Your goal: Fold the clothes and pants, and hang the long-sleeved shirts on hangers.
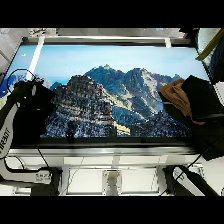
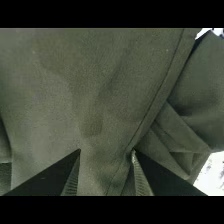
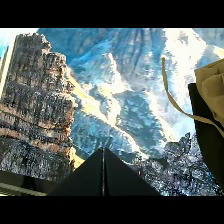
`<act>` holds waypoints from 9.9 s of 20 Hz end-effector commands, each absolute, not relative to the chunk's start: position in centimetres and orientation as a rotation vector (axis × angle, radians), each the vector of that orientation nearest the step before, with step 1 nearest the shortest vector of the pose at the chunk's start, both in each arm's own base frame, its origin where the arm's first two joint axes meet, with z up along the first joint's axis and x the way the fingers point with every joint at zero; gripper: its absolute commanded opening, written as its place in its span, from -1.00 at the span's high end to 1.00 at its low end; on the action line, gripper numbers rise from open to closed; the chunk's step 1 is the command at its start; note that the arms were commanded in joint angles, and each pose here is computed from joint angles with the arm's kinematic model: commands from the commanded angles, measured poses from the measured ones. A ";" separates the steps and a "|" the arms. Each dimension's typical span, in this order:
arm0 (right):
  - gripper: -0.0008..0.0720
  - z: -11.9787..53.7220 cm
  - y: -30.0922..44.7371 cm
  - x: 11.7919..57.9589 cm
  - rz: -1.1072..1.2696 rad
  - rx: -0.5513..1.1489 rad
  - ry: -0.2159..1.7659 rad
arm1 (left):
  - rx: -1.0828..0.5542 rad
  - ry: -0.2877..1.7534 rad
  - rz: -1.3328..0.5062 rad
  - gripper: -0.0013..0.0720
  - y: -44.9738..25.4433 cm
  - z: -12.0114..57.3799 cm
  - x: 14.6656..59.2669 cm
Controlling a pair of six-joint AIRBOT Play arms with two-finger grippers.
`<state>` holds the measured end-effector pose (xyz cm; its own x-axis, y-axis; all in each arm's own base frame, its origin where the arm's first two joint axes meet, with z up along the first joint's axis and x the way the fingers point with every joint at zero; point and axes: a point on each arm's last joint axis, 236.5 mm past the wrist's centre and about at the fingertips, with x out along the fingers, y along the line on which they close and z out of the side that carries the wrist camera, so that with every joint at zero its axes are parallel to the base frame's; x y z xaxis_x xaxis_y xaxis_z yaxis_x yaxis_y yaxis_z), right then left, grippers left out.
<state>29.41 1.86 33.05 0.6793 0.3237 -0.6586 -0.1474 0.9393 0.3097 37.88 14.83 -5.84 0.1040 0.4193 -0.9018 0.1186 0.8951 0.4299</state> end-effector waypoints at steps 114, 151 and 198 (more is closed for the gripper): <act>0.97 17.0 19.5 46.7 0.713 0.077 1.043 | -0.173 0.780 -0.024 0.92 8.4 17.7 39.0; 0.97 25.6 11.7 47.3 0.355 -0.104 0.758 | -0.153 0.407 0.277 0.92 16.5 26.8 38.5; -0.26 -10.8 22.9 45.3 0.645 0.618 1.585 | -0.599 1.192 0.391 -0.93 21.2 -7.2 31.9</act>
